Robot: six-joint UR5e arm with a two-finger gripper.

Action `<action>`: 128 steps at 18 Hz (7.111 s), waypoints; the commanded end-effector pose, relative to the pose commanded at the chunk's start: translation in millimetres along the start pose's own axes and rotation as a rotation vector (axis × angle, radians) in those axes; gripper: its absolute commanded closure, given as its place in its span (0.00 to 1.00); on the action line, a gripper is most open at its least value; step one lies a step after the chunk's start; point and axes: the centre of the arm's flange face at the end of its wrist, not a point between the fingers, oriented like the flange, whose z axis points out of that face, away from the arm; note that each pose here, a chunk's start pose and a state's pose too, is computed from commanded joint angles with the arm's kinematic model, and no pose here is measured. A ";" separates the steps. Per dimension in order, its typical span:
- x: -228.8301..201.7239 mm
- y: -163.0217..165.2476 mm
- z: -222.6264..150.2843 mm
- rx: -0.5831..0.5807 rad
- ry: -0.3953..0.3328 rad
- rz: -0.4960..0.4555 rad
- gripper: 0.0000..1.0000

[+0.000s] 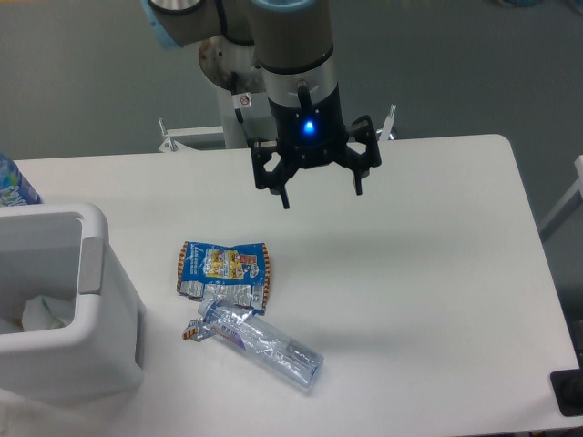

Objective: Place the trash in the trash can
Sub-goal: 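Lower the gripper onto the blue snack wrapper, then close the gripper on the blue snack wrapper and lift it, then carry the wrapper up and over the white trash bin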

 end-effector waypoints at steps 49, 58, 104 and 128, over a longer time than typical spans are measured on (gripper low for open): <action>112.5 103.7 290.6 -0.408 0.156 -0.092 0.00; 120.9 103.0 301.5 -0.426 0.158 -0.077 0.05; 54.7 52.1 96.1 0.004 0.142 0.063 0.96; 129.1 24.7 -157.8 0.517 0.493 0.004 0.96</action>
